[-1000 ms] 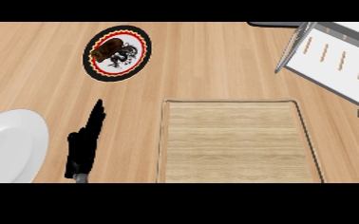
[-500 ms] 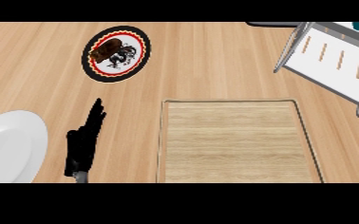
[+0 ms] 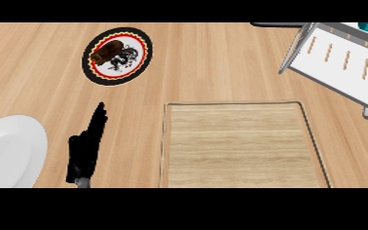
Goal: Pick the cupcake from the tray and place it in the tiered basket
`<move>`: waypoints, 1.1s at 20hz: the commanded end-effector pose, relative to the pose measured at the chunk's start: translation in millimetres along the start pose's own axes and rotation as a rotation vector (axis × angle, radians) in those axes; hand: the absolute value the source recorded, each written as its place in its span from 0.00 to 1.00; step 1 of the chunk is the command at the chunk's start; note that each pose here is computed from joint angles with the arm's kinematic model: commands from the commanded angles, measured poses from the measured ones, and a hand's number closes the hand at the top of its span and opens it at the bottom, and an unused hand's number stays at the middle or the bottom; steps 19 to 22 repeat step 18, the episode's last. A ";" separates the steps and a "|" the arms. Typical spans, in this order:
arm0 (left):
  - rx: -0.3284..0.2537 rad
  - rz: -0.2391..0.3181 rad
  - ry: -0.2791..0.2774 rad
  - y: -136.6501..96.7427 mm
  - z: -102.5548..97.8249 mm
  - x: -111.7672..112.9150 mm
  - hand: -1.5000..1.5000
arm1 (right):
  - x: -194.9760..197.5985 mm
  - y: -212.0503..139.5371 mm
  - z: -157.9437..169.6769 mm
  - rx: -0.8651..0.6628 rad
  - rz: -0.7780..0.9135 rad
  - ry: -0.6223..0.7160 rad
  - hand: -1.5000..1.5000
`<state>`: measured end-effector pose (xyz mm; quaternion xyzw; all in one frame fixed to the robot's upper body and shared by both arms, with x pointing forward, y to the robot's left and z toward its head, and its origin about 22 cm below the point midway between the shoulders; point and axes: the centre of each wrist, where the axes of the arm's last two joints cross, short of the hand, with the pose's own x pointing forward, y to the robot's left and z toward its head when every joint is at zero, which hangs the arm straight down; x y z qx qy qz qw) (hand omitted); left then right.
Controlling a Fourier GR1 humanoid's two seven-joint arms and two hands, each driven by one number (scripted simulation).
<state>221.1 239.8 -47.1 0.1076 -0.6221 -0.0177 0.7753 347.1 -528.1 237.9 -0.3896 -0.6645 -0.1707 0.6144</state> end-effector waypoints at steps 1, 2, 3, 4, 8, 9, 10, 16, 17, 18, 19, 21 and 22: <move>0.028 0.019 0.047 -3.1 5.3 -14.7 0.50 | -3.1 -68.7 -0.7 -0.143 -0.035 0.038 0.00; 0.028 0.001 0.039 1.9 6.7 -19.5 0.50 | -2.8 -81.1 -0.1 -0.181 -0.025 0.040 0.00; 0.026 0.003 0.048 -7.8 12.0 -12.6 0.50 | -6.3 -104.3 2.6 -0.165 -0.042 0.070 0.00; 0.026 -0.007 0.042 9.5 9.2 -10.4 0.50 | -29.4 -121.3 10.2 -0.181 -0.048 0.063 0.00; 0.031 0.025 0.067 -1.6 16.6 -20.9 0.50 | -21.8 -187.2 24.0 -0.168 -0.079 0.060 0.00; 0.039 0.006 0.047 3.8 16.4 -14.2 0.50 | -25.8 -204.3 30.7 -0.155 -0.051 0.087 0.00; 0.048 0.015 0.063 4.6 7.6 -19.4 0.50 | -34.6 -214.6 37.0 -0.142 -0.065 0.080 0.00; 0.054 0.017 0.055 2.6 14.2 -20.8 0.50 | -40.8 -272.3 66.7 -0.083 -0.069 0.084 0.00; 0.067 0.016 0.054 10.3 16.1 -17.4 0.50 | -44.4 -278.8 71.7 -0.054 -0.073 0.056 0.00; 0.051 0.018 0.059 -1.1 16.6 -19.5 0.50 | -42.2 -279.7 71.5 -0.073 -0.063 0.061 0.00; 0.051 0.018 0.059 -1.1 16.6 -19.5 0.50 | -42.2 -279.7 71.5 -0.073 -0.063 0.061 0.00; 0.051 0.018 0.059 -1.1 16.6 -19.5 0.50 | -42.2 -279.7 71.5 -0.073 -0.063 0.061 0.00; 0.051 0.018 0.059 -1.1 16.6 -19.5 0.50 | -42.2 -279.7 71.5 -0.073 -0.063 0.061 0.00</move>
